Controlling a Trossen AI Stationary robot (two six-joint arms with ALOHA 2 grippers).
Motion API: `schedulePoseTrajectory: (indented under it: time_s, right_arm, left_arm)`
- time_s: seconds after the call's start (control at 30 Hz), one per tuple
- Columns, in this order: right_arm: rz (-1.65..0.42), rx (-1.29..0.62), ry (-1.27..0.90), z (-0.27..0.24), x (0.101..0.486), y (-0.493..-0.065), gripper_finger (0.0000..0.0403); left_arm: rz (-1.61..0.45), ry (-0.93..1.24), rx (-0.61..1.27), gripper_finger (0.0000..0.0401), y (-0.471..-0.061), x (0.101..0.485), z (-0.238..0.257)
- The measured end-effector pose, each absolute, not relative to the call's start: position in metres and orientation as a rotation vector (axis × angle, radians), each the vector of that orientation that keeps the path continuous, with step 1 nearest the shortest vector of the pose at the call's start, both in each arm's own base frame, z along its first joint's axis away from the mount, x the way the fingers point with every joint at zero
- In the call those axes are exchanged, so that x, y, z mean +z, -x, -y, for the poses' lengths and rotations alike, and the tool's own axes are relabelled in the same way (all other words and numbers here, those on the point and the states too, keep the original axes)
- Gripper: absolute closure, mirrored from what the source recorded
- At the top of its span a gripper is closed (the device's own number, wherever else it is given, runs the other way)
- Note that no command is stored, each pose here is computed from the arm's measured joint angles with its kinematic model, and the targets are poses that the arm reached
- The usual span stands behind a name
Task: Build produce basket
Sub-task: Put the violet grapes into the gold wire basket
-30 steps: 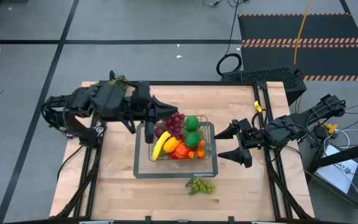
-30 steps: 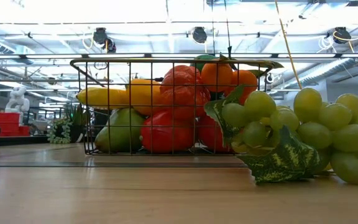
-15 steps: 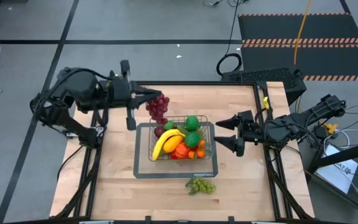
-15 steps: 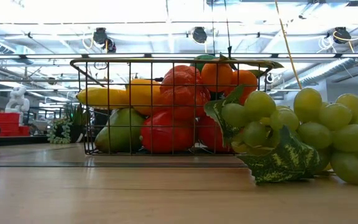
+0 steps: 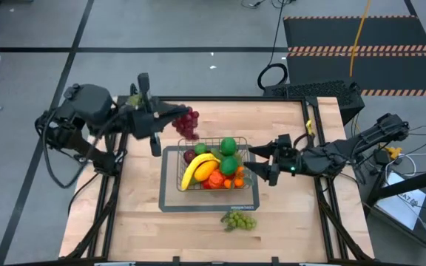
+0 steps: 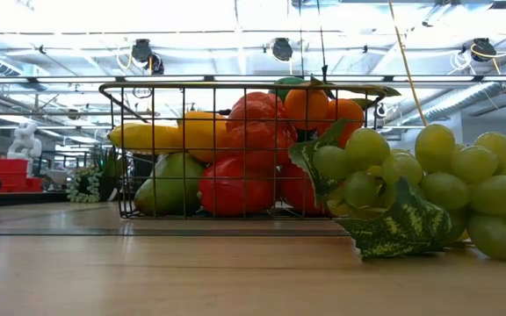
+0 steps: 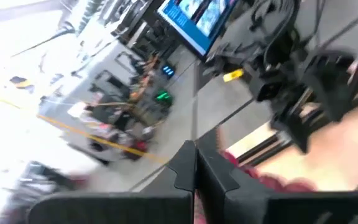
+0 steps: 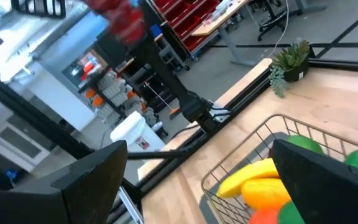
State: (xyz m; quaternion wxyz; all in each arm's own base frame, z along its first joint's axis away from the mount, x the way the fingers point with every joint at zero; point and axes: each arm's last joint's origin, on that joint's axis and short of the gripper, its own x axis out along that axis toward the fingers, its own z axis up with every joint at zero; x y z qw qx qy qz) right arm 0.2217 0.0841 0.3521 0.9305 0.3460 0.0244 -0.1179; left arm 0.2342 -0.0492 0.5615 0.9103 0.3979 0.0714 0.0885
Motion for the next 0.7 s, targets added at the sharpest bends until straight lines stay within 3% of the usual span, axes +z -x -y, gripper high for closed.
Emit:
schedulePoseTrajectory:
  time_s: [0.2,0.53,0.7]
  right_arm:
    - [0.004,-0.237,-0.757,-0.085,0.352,-0.234,0.0010]
    - [0.137,-0.179,-0.834,-0.093,0.357,-0.249,0.0010]
    - [0.135,-0.181,-0.820,-0.094,0.354,-0.254,0.0010]
  left_arm:
    - [-0.224,-0.975,0.294,0.0398,-0.229,0.561,0.059]
    - [-0.281,-1.109,0.312,0.0398,-0.227,0.557,0.073]
    - [-0.289,-1.043,0.361,0.0398,-0.225,0.557,0.073]
